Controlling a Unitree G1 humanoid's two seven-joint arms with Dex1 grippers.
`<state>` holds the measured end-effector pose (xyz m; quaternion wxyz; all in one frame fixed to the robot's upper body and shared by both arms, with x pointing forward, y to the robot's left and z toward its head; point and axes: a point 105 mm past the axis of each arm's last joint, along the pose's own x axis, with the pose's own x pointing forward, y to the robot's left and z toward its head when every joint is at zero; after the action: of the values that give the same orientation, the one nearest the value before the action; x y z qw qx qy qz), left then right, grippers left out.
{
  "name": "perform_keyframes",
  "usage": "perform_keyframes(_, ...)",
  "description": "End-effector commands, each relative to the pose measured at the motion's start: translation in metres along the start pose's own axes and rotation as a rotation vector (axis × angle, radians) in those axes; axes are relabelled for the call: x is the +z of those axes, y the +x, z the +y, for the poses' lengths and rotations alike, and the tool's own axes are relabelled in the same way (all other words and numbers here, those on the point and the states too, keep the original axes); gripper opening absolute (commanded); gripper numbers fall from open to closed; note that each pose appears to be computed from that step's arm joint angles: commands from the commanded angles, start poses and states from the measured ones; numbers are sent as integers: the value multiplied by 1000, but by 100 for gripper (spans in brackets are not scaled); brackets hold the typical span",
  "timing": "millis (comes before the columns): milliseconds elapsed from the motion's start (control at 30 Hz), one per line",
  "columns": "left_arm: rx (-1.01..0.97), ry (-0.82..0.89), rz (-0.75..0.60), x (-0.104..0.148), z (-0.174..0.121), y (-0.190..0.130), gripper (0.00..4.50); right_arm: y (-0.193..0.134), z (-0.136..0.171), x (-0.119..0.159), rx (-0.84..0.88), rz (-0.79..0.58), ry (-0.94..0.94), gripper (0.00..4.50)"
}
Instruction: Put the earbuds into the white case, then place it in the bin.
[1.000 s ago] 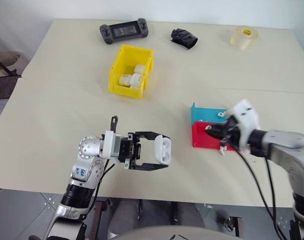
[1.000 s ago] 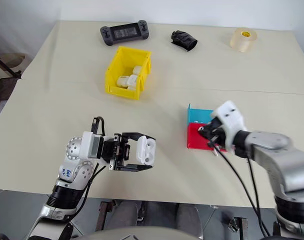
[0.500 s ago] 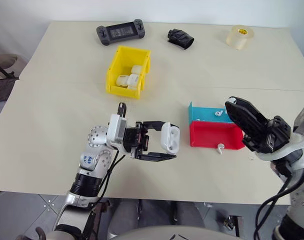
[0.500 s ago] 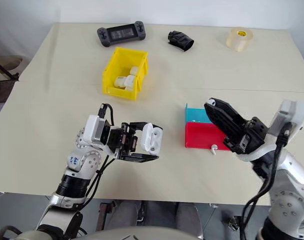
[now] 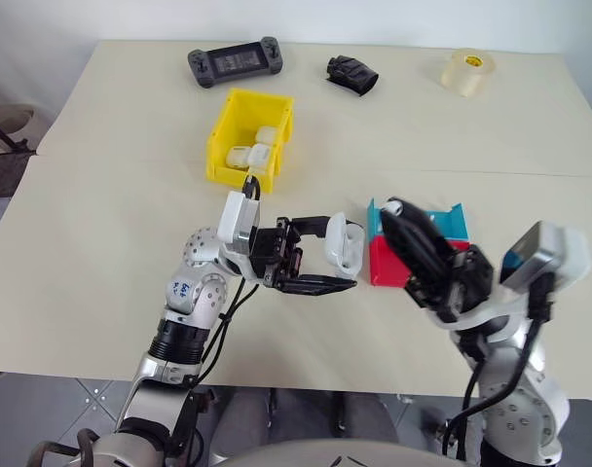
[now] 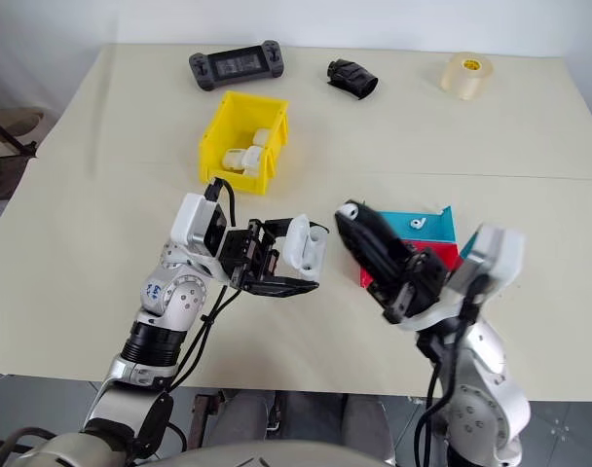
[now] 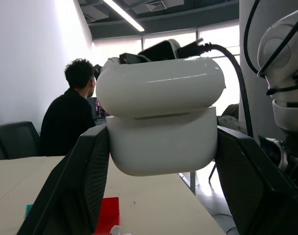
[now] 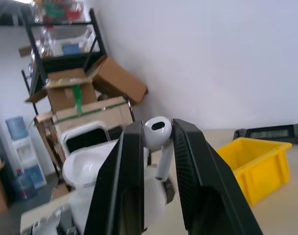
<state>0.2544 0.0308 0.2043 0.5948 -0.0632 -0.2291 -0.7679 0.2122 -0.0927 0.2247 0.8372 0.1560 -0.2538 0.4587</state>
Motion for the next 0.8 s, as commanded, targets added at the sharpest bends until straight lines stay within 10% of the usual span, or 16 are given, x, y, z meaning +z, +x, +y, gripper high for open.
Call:
perform_keyframes(33, -25, 16, -33, 11, -1, 5, 283, 5, 9, -1, 52, -31, -71, 48)
perform_keyframes(800, -45, -38, -10, 12, -3, 3, 283, 14, 7, 7, 91, -131, -72, 48)
